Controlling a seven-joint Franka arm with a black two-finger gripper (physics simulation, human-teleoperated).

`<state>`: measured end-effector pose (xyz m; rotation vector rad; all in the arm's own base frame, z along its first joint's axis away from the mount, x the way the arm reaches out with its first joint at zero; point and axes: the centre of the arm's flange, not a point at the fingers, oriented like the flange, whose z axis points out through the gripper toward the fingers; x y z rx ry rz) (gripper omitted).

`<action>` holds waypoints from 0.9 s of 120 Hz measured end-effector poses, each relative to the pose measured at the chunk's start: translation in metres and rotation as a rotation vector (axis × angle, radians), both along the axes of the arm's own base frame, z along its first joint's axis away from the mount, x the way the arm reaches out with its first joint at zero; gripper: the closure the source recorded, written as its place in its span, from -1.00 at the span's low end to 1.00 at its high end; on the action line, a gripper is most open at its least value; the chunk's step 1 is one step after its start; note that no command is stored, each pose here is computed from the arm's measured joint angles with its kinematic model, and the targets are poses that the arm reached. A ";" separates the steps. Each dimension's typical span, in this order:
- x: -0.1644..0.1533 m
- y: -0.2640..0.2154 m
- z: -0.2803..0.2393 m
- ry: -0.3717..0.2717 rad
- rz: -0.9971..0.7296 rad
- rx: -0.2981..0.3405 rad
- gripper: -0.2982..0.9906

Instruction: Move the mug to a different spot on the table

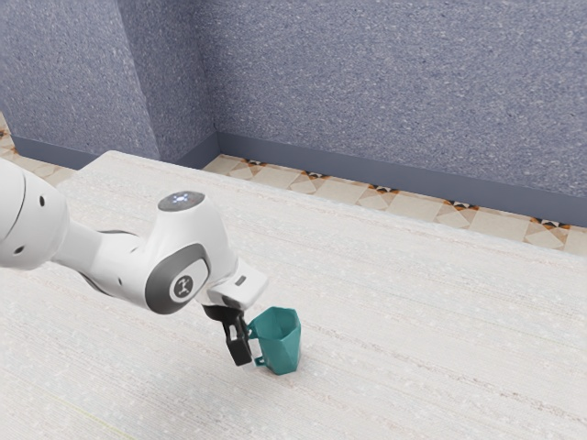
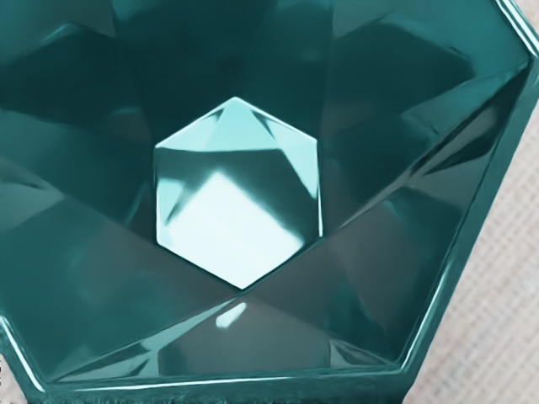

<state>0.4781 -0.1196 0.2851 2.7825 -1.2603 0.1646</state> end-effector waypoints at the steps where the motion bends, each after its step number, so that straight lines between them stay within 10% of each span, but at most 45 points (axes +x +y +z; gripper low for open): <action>1: 0.000 0.000 0.000 0.000 0.000 0.000 -0.39; 41: 0.000 0.000 0.000 -0.004 -0.003 0.000 0.32; 108: 0.002 0.000 0.015 -0.036 0.010 -0.008 0.50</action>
